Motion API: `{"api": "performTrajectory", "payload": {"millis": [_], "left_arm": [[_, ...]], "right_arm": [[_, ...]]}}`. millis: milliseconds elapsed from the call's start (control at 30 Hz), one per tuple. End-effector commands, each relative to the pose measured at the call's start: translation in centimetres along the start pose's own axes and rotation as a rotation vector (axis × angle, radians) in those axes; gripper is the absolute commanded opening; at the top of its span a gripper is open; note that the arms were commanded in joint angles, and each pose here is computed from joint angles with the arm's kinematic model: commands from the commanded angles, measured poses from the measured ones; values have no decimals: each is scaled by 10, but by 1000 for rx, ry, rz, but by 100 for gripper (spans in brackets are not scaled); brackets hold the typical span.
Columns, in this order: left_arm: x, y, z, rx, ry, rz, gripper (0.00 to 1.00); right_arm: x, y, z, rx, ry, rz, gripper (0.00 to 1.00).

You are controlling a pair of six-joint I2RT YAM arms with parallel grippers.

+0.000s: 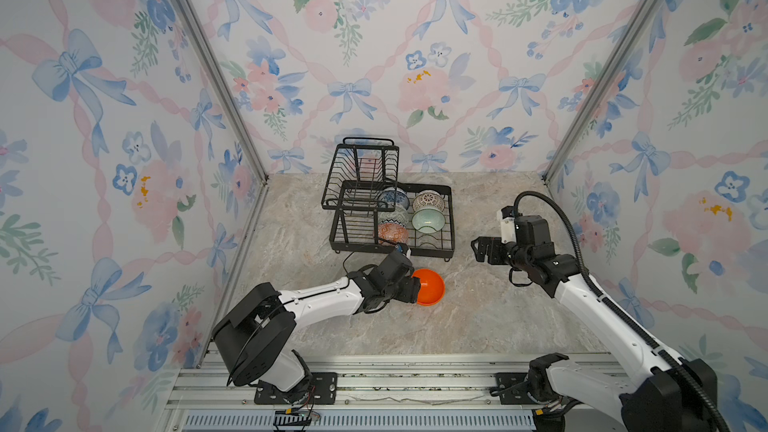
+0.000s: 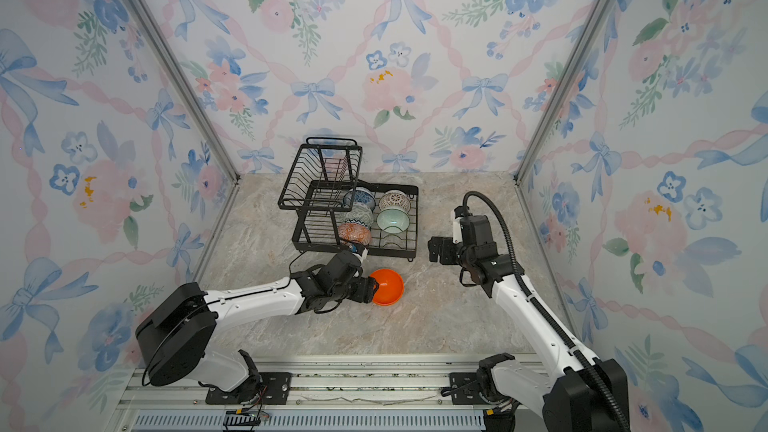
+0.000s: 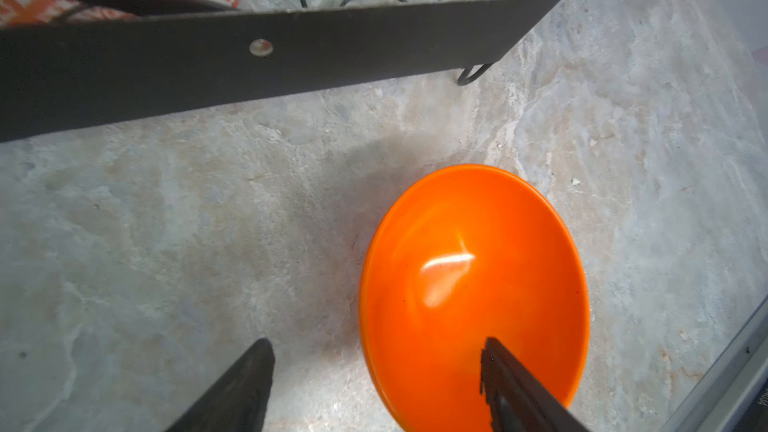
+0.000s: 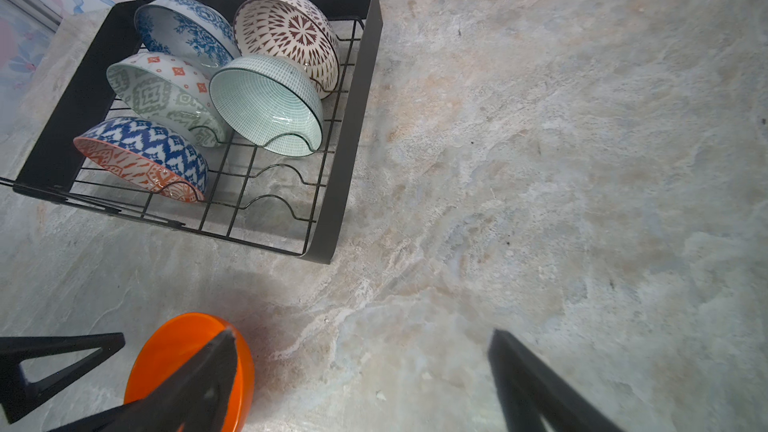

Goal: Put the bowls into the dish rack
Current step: 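Lower the left gripper onto the orange bowl rim and grasp it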

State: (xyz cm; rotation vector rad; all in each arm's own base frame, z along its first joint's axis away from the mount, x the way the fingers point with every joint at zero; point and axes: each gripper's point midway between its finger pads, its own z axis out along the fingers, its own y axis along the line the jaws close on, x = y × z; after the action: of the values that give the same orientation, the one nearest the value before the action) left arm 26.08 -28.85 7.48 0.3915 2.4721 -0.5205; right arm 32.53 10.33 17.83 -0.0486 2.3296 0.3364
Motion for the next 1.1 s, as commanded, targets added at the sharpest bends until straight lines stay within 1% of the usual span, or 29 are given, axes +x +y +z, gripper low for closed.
{"api": "performTrajectory", "payload": {"millis": [0, 233, 433, 533, 600, 733, 867, 1067], "left_arm": [[-11, -6, 3, 21, -17, 0, 74], [-14, -7, 9, 37, -11, 4, 62], [-15, -8, 11, 50, -13, 4, 49], [-16, -10, 13, 57, -8, 7, 44], [-18, -12, 15, 63, -5, 11, 42], [-20, -15, 17, 69, -2, 16, 34], [-18, -14, 19, 68, 6, 15, 30], [-7, -10, 22, 64, 34, 14, 29]], "right_arm": [[2, -2, 4, -5, 14, 12, 97], [0, -1, 3, -4, 13, 12, 97], [3, -2, -1, 2, 16, 7, 97], [3, -3, 0, 6, 16, 6, 97], [3, -3, 1, 6, 18, 5, 97], [3, -3, 4, 6, 27, 3, 97], [4, -4, 4, 10, 27, 3, 97], [5, -4, 4, 12, 28, 1, 97]]}}
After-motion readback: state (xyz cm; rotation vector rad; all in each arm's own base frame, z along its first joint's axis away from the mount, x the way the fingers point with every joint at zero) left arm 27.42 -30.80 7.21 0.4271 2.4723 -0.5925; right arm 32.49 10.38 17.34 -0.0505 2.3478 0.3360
